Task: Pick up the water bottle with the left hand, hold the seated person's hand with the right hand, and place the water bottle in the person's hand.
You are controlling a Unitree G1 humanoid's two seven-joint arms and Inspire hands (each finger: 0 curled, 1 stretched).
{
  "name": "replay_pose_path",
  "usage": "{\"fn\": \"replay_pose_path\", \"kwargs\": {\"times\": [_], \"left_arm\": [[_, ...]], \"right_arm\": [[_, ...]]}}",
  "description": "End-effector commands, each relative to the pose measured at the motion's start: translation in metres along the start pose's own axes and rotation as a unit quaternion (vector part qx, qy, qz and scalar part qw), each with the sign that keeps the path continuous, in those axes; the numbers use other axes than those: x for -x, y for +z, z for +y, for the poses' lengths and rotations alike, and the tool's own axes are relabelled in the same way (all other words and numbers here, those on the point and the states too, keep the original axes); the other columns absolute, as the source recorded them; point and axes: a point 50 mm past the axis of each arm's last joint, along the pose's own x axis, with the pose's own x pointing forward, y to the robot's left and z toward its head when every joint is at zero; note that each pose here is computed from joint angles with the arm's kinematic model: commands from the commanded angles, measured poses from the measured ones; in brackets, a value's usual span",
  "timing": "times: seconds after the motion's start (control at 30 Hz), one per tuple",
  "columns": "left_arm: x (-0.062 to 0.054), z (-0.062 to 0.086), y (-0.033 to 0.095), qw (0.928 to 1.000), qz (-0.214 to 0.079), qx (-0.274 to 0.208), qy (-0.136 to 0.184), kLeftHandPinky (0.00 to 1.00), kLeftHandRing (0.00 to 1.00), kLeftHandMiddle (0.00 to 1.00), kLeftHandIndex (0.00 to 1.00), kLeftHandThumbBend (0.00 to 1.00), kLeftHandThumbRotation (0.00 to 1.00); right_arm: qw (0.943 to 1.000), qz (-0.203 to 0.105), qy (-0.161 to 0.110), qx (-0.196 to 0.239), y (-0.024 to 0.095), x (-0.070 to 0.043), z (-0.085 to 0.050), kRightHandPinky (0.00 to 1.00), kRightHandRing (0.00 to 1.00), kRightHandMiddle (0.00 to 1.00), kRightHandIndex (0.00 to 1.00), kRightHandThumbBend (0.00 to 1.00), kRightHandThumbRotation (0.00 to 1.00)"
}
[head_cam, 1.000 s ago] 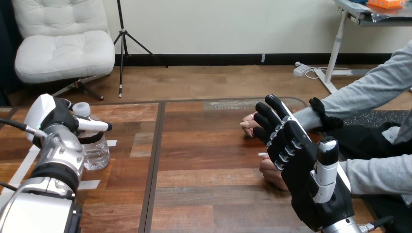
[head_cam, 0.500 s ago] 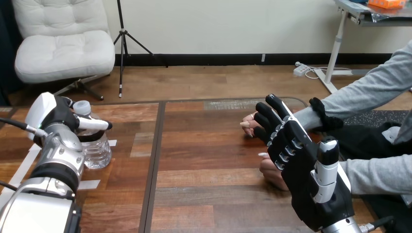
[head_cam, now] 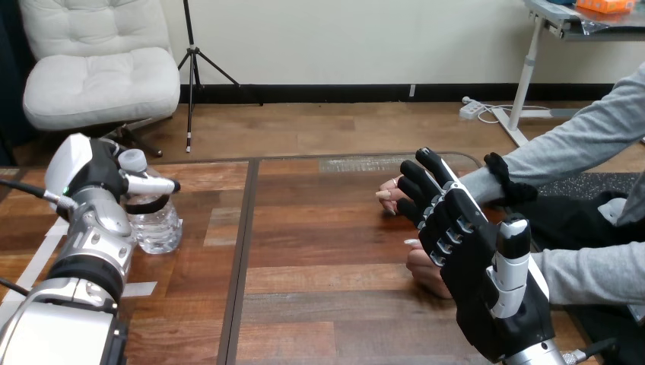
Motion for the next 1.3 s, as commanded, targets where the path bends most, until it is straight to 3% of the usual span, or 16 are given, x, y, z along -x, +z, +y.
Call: {"fn": "replay_pose_path", "kwargs": {"times": [0.0, 1.27], "left_arm": [[-0.005, 0.025, 0.023, 0.9967, -0.059, 0.018, 0.053, 0.49, 0.55, 0.57, 0.53, 0.80, 0.00], [0.004, 0.012, 0.016, 0.9861, -0.114, 0.093, 0.078, 0.43, 0.46, 0.50, 0.49, 0.76, 0.00]], "right_arm": [[0.9990, -0.043, 0.011, 0.010, 0.014, -0.010, 0.002, 1.00, 0.98, 0.96, 0.98, 1.00, 1.00], [0.9991, -0.038, 0.014, 0.011, 0.013, -0.010, 0.001, 1.00, 1.00, 0.98, 0.99, 0.96, 1.00]]}}
